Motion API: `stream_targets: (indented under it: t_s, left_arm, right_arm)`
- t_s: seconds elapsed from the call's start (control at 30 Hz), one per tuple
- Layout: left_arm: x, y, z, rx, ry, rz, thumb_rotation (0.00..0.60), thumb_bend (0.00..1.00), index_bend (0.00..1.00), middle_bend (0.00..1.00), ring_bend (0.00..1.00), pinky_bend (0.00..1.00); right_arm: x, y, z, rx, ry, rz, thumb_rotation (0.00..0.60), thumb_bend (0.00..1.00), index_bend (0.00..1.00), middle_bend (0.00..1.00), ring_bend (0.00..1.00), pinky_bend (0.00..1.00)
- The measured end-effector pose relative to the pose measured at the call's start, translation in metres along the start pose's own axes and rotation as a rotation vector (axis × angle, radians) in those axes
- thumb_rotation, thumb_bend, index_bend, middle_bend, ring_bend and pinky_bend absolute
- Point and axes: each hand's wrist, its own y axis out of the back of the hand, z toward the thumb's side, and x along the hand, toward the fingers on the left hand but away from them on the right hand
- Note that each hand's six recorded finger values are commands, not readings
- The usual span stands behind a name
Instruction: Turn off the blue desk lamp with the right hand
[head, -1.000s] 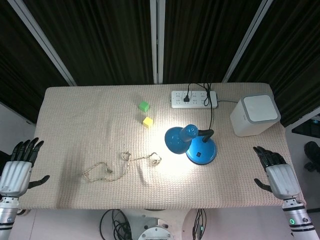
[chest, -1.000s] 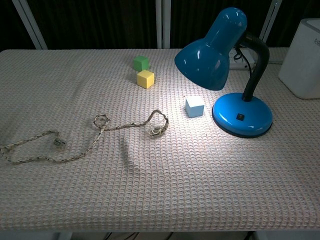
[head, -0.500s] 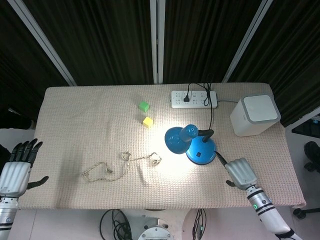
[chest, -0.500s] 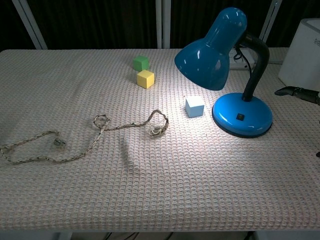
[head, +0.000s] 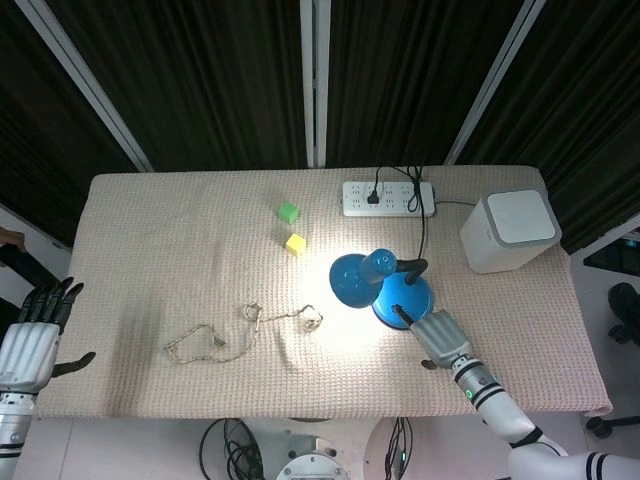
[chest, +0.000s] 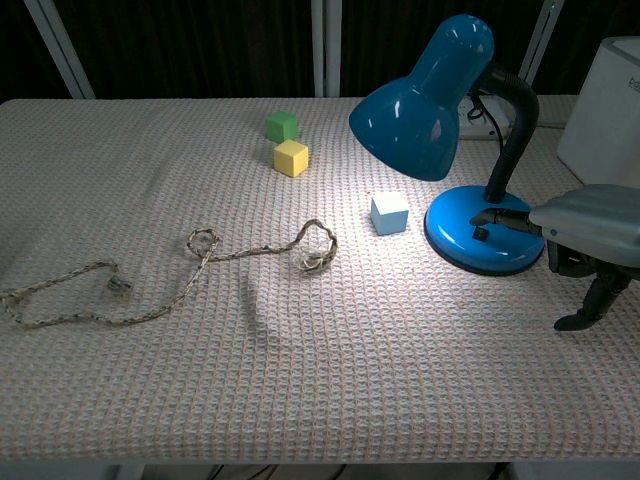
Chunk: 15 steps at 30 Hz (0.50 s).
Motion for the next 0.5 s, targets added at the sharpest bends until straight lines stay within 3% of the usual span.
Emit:
stream_targets:
  t_s: [0.5]
  left_arm:
    - [0.0015, -0.0024, -0.0018, -0.005, 0.000, -0.006, 0.600, 0.00, 0.00, 0.00, 0.00, 0.00]
  right_arm:
    - [-0.0009, -0.0060, -0.0080, -0.011, -0.044, 0.038, 0.600, 0.03, 0.00, 1.00, 0.95, 0.96]
